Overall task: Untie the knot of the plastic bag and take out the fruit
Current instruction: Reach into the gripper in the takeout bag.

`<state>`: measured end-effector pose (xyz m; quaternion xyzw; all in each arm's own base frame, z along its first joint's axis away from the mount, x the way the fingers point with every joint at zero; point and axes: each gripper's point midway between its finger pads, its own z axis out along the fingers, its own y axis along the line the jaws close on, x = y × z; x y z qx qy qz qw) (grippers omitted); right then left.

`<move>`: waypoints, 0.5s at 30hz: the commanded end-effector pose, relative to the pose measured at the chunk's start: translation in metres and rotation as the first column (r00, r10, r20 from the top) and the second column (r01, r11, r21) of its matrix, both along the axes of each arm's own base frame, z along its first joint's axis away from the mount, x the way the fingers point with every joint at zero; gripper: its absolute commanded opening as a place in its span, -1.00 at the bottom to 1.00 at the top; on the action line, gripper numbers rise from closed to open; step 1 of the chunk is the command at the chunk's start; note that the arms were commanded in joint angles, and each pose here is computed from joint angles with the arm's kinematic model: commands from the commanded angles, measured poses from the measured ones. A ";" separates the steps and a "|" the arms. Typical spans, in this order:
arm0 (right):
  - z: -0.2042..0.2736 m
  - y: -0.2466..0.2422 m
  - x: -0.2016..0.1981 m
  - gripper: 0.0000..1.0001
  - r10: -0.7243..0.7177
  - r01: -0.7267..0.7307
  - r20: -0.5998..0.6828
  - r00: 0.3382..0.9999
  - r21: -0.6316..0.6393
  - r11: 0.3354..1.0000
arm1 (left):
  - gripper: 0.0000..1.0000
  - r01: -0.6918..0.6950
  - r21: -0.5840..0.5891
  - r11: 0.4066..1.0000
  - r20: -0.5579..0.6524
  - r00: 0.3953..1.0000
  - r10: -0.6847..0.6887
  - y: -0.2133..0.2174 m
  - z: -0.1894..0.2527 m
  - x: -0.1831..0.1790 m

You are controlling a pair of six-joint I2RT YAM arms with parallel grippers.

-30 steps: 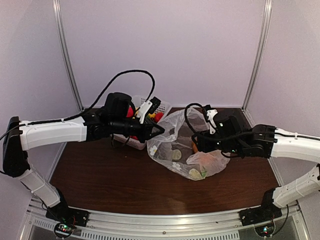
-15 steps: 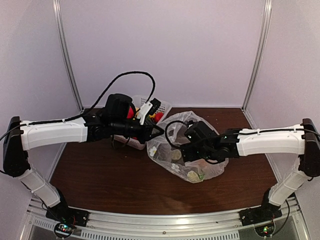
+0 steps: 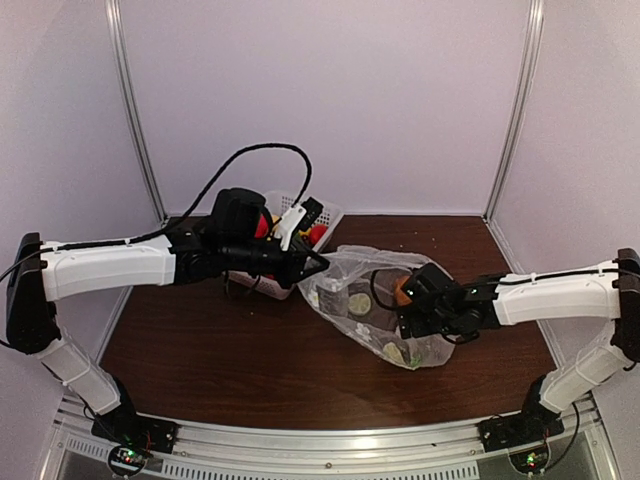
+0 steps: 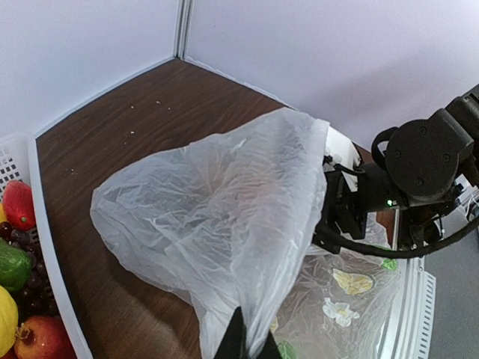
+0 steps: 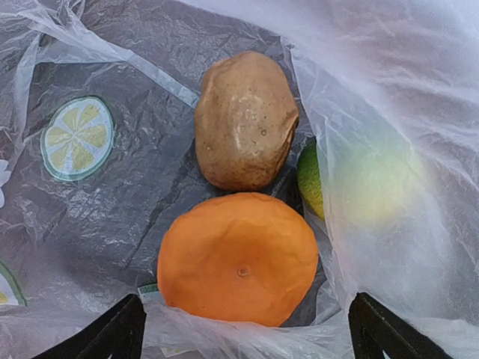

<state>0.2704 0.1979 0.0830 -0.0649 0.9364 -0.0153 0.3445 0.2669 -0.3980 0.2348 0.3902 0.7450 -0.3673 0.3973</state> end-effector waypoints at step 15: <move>0.069 0.025 0.012 0.79 0.106 -0.124 0.119 0.987 0.153 0.980 | -1.00 0.013 0.005 1.000 0.009 1.000 -0.014 -0.005 -0.007 0.002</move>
